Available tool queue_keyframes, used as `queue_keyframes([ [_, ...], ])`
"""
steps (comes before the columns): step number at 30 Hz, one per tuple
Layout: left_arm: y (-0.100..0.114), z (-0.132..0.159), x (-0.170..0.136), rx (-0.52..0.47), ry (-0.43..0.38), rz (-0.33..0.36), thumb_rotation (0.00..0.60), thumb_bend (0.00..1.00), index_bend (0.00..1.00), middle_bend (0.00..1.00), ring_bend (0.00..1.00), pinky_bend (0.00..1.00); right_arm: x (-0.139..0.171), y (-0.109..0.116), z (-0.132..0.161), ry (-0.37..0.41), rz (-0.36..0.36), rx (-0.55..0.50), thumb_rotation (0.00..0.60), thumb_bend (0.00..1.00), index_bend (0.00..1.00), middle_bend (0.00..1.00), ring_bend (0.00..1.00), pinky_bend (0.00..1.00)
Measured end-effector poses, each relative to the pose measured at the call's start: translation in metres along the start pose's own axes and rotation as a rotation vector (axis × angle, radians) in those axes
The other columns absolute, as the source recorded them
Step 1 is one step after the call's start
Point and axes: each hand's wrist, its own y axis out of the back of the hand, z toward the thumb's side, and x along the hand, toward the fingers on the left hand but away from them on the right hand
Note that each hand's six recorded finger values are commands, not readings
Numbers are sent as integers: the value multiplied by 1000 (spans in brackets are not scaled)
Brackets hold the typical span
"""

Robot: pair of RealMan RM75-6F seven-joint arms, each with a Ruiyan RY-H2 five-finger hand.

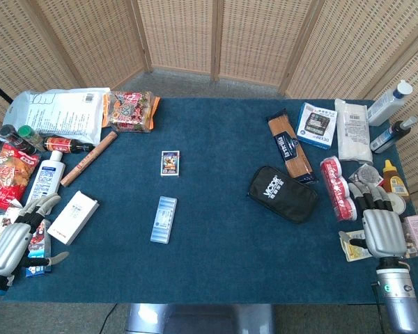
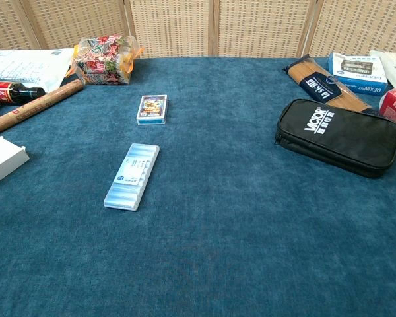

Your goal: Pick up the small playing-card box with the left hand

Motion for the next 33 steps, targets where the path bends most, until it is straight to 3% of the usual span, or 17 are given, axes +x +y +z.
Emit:
queue_keyframes([
  [16, -1, 8, 15, 46, -10, -31, 600, 45, 0, 0, 0, 0, 7, -4, -5, -12, 1, -41, 600, 114, 0, 3, 0, 0],
  [33, -9, 20, 86, 128, -27, -155, 600, 45, 0, 0, 0, 0, 21, -3, -13, -29, -10, -63, 600, 115, 0, 3, 0, 0],
])
